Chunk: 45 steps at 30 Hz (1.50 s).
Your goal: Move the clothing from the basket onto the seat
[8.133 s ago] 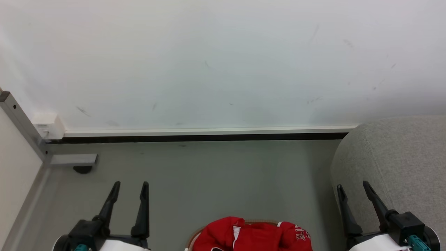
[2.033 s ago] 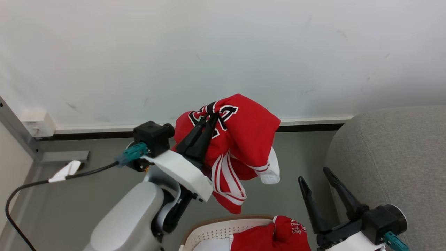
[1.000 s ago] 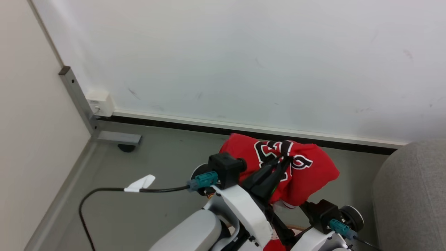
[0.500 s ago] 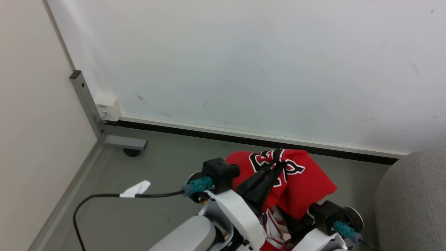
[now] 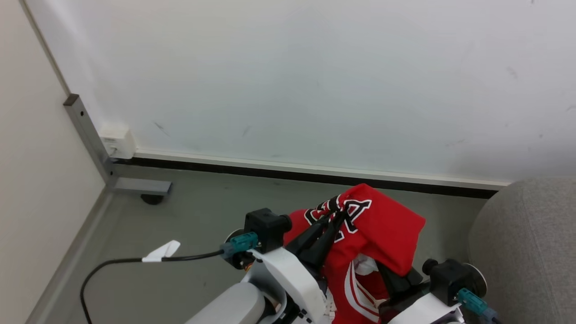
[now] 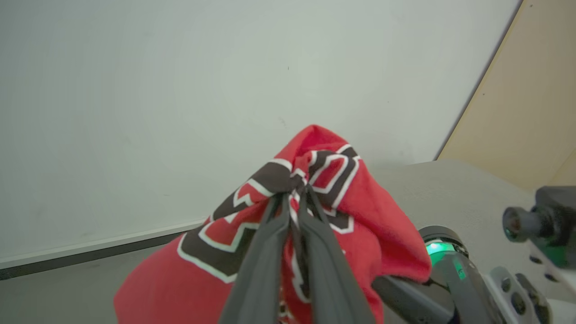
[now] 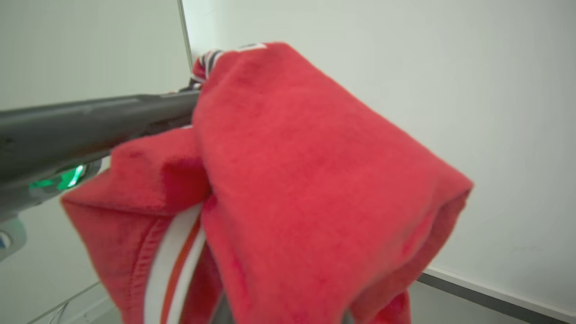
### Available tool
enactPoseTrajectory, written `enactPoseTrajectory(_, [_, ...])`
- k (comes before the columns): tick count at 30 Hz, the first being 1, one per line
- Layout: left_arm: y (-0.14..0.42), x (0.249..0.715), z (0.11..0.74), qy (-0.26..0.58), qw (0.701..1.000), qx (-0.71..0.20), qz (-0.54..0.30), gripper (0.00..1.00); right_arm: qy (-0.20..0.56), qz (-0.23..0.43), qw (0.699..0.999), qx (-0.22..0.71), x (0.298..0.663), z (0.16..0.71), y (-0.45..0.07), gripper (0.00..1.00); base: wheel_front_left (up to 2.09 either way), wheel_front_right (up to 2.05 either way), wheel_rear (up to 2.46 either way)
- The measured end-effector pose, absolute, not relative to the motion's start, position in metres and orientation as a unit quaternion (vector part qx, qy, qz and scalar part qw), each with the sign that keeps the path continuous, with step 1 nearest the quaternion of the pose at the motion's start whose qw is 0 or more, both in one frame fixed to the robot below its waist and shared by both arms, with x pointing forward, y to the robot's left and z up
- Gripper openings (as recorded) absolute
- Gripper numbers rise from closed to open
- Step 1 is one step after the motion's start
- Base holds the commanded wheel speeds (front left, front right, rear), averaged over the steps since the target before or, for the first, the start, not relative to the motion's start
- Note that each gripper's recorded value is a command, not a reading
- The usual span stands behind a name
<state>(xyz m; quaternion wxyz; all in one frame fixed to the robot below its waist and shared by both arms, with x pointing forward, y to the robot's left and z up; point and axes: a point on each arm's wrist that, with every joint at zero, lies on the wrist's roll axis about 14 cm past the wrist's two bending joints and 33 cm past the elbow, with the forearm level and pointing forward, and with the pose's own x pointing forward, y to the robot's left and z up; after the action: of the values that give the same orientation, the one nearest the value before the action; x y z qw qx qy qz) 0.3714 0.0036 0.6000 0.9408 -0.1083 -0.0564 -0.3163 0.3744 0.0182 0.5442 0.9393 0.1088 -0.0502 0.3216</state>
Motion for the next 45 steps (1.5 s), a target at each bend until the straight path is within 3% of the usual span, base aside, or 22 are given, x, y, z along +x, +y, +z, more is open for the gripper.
enactPoseTrajectory(1, [0.003, 0.372, 0.599, -0.057, 0.940, -0.109, -0.318, 0.59, -0.054, 0.316, 0.941, 0.111, 0.376, 0.546, 0.015, 0.00, 0.00, 0.00, 0.00])
enactPoseTrajectory(2, [0.001, 0.372, 0.599, -0.057, 0.939, -0.111, -0.321, 0.98, -0.057, 0.311, 0.942, 0.113, 0.378, 0.548, 0.011, 0.00, 0.00, 0.00, 0.00])
enactPoseTrajectory(3, [-0.001, 0.372, 0.598, -0.056, 0.937, -0.115, -0.325, 1.00, -0.061, 0.305, 0.944, 0.114, 0.379, 0.550, 0.007, 0.00, 0.00, 0.00, 0.00])
enactPoseTrajectory(20, [-0.055, 0.361, 0.594, -0.074, 0.895, -0.120, -0.424, 1.00, -0.119, 0.145, 0.979, 0.079, 0.394, 0.572, -0.122, 0.00, 0.00, 0.00, 0.00])
enactPoseTrajectory(32, [-0.117, 0.352, 0.583, -0.062, 0.845, -0.124, -0.516, 1.00, -0.148, 0.007, 0.988, 0.040, 0.363, 0.586, -0.224, 0.00, 0.00, 0.00, 0.00])
enactPoseTrajectory(45, [-0.167, 0.340, 0.561, -0.038, 0.806, -0.119, -0.579, 1.00, -0.150, -0.086, 0.985, 0.027, 0.328, 0.587, -0.277, 0.00, 0.00, 0.00, 0.00])
